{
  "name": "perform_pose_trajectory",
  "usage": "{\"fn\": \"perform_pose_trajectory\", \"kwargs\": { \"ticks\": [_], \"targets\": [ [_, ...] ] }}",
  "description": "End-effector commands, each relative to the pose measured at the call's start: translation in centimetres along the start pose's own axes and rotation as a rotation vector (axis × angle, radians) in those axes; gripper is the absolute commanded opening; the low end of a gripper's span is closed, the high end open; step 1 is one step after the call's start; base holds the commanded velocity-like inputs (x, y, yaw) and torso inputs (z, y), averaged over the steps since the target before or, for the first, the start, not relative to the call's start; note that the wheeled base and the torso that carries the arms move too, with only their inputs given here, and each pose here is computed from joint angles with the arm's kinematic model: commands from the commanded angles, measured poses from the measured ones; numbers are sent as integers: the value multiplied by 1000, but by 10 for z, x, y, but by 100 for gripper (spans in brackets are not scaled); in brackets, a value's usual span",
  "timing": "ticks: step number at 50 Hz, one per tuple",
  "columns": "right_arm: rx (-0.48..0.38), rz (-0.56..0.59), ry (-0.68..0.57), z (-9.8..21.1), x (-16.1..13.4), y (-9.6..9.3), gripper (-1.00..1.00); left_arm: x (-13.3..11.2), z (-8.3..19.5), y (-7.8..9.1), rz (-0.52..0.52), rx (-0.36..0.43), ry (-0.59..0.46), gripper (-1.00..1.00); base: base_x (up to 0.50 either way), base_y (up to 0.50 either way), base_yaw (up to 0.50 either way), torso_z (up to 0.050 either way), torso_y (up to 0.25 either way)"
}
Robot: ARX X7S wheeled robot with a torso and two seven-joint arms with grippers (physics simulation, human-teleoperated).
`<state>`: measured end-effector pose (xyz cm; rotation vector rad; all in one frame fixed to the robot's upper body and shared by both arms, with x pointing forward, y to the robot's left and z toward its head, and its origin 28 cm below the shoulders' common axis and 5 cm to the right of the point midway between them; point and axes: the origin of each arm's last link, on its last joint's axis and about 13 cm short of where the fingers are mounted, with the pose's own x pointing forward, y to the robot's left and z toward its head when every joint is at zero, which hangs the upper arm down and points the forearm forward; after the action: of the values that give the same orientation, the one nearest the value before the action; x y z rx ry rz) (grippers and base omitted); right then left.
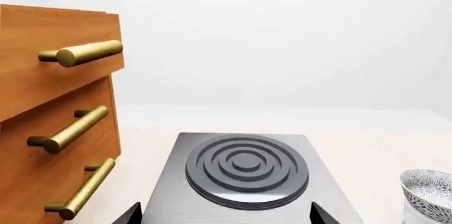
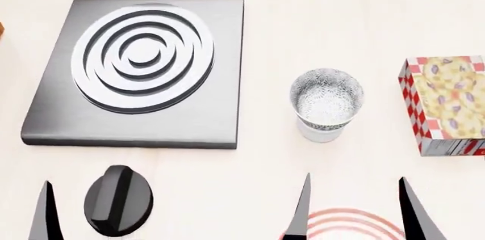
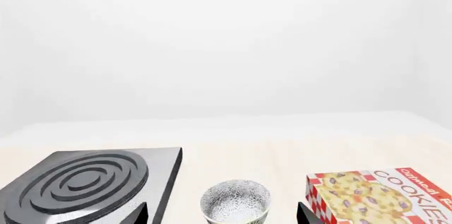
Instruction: Pick the akita bowl on the ramekin and place it on the plate.
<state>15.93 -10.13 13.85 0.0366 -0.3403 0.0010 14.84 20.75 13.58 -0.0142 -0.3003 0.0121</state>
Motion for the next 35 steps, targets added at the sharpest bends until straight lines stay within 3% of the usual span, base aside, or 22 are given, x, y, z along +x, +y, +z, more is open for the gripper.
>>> {"fn": "perform_pose_trajectory", "kwargs": {
  "ticks": [1, 3, 18, 22, 26, 29, 30, 31, 32, 34, 35],
  "targets": [
    [0, 1, -3, 0, 0, 0, 100, -1, 0, 0, 2, -2, -3, 100, 0, 0, 0, 0, -250],
    [3, -1, -4, 0, 0, 0, 100, -1, 0, 0, -9, -41, 5, 100, 0, 0, 0, 0, -125],
    [3, -1, -7, 1, 0, -1, 100, 2, -2, -2, 11, 10, 13, 100, 0, 0, 0, 0, 0],
    [1, -3, -7, 1, 0, -1, 100, 2, -1, 0, -3, -36, -6, 100, 0, 0, 0, 0, 0],
    [0, 43, -36, 13, 2, -3, 100, 1, -2, 0, 0, -19, -2, 100, 0, 0, 0, 0, 0],
    [-71, 151, -77, 39, 14, -11, 100, 0, -2, 2, -8, -38, -15, 100, 0, 0, 0, 0, 0],
    [-170, 307, 102, 32, 45, -40, 100, -1, -1, 1, -20, -39, -1, 100, 0, 0, 0, 0, 0],
    [-48, 320, 195, 21, 76, -44, 100, 0, -2, 1, -19, -43, 1, 100, 0, 0, 0, 0, 0],
    [-55, 428, 163, 47, 91, -41, 100, 0, -2, 1, -20, -43, 2, 100, 0, 0, 0, 0, 0],
    [-152, 385, 165, 91, 118, -43, 100, 0, -1, 1, -20, -41, 2, 100, 0, 0, 0, 0, 0],
    [-181, 390, 11, 125, 131, -41, 100, 1, -1, 2, -19, -45, 1, 100, 0, 0, 0, 0, 0]
  ]
}}
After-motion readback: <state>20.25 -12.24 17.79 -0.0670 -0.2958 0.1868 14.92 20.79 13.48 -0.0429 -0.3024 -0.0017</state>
